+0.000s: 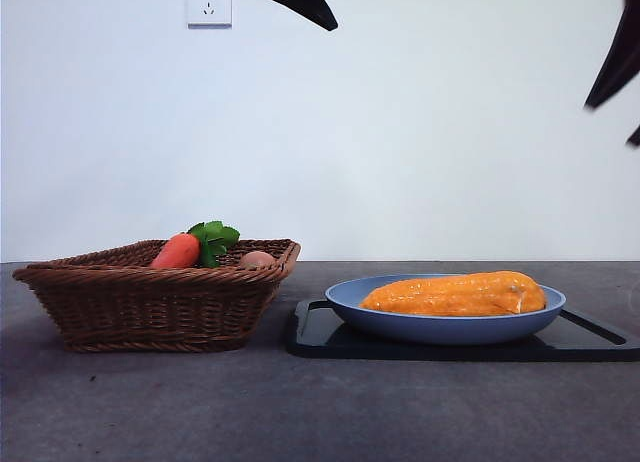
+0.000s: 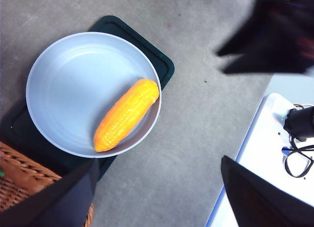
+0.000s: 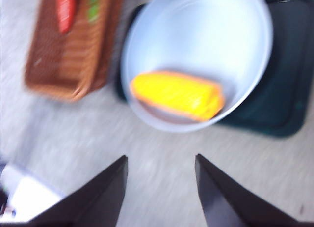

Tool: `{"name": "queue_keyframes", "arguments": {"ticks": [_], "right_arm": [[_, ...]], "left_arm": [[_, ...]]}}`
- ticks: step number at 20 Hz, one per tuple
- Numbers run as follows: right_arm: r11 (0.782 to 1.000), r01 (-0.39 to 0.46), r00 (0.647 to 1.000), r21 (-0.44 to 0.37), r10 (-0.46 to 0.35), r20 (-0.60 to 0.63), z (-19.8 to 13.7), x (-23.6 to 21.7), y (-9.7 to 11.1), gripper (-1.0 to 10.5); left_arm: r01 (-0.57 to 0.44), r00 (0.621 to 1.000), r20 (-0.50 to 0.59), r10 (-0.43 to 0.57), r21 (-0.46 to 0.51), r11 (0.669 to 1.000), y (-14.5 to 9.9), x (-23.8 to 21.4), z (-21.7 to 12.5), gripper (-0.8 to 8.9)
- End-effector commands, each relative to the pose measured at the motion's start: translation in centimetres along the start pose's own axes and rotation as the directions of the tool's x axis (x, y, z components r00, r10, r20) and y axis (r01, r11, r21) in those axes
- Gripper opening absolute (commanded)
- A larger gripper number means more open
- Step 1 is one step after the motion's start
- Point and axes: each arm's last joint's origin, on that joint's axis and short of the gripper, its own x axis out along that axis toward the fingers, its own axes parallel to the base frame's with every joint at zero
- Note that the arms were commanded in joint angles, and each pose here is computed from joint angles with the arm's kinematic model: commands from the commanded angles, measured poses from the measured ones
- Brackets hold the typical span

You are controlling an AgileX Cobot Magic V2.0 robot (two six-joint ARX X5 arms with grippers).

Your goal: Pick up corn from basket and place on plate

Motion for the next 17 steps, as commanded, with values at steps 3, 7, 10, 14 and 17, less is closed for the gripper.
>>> {"name": "queue_keyframes", "arguments": {"ticks": [3, 7, 10, 14, 17], "right_arm": [[0.994, -0.023, 1.000, -0.104, 0.023, -0.001, -2.3, -2.4, 2.4, 1.1], [0.978, -0.042, 0.999, -0.206, 0.042, -0.005, -3.8, -3.5, 3.4, 0.0], [0.977, -0.043, 0.999, -0.211, 0.044, 0.000, -3.8, -3.6, 3.5, 0.0], [0.977, -0.047, 0.999, -0.210, 0.049, 0.005, -3.7, -3.6, 3.5, 0.0], [0.976, -0.047, 0.999, -0.214, 0.050, 0.009, -3.7, -3.6, 3.5, 0.0]], "left_arm": [[0.005, 1.000, -0.021, -0.006, -0.003, 1.000, -0.3, 0.0, 0.1, 2.93], [0.010, 0.998, -0.056, -0.010, -0.007, 1.000, -0.4, -0.1, -0.2, 0.09], [0.010, 0.998, -0.054, -0.010, -0.006, 1.000, -0.4, 0.0, -0.2, 0.07], [0.007, 0.999, -0.033, -0.007, 0.003, 1.000, -0.3, 0.0, 0.0, 0.08], [0.004, 1.000, -0.001, -0.004, 0.016, 1.000, -0.3, 0.0, 0.4, 0.08]]}}
